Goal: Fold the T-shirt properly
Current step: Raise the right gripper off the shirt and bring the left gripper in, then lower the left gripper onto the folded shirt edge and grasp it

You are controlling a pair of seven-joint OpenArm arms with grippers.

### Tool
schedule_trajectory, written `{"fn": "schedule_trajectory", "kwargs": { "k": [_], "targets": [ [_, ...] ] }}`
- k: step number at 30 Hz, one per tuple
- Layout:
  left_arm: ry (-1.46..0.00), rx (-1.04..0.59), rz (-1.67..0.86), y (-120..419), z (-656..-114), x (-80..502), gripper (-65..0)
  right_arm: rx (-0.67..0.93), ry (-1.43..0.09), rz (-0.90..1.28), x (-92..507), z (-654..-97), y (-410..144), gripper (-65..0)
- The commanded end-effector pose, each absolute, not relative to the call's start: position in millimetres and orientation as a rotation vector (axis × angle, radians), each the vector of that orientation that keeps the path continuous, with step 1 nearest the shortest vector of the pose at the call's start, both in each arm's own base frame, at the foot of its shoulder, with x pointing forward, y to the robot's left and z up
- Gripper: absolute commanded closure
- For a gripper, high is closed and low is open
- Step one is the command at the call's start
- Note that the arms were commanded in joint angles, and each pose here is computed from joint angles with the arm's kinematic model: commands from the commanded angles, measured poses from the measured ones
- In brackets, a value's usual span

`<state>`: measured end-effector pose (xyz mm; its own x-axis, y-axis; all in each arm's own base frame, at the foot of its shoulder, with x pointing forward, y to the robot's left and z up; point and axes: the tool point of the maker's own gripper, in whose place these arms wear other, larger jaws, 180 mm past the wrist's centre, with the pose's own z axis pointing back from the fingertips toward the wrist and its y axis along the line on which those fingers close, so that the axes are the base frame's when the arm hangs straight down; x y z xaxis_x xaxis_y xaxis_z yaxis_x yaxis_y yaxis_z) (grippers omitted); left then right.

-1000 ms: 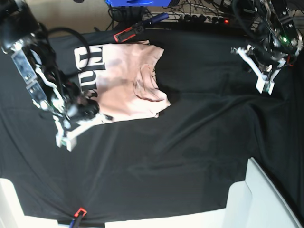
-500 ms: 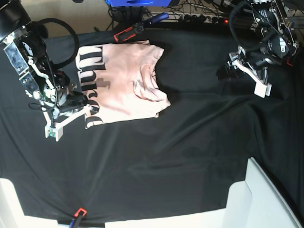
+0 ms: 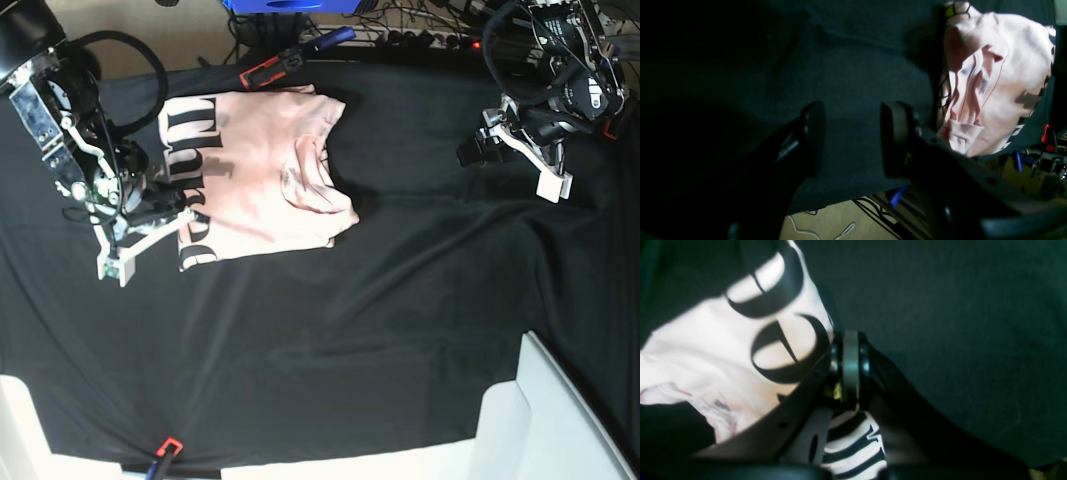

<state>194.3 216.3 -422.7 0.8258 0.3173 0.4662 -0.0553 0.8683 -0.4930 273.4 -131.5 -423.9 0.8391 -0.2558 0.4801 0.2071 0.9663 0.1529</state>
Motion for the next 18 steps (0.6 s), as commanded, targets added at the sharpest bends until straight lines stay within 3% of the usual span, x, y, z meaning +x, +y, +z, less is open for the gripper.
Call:
{"fn": "schedule_trajectory", "kwargs": {
  "k": [1, 4, 8, 11, 18],
  "targets": [
    [-0.607, -0.485, 0.195, 220, -414, 201, -27.4, 0.094, -0.569, -0.243, 285, -413, -134, -0.3],
    [-0.612, -0.487, 0.191, 220, -412, 202, -32.6, 0.091, -0.553, -0.244, 279, -418, -135, -0.3],
    [-0.618, -0.487, 0.182, 218, -411, 204, -53.2, 0.088, -0.541, -0.244, 273, -421, -135, -0.3],
    [-0.625, -0.501, 0.187, 215, -411, 210, -62.5, 0.067, -0.537, -0.239, 270, -423, -144, -0.3],
    [-0.581, -0.608, 0.232, 186, -432, 223, -64.2, 0.059, -0.539, -0.238, 270, -423, -148, -0.3]
  ]
}}
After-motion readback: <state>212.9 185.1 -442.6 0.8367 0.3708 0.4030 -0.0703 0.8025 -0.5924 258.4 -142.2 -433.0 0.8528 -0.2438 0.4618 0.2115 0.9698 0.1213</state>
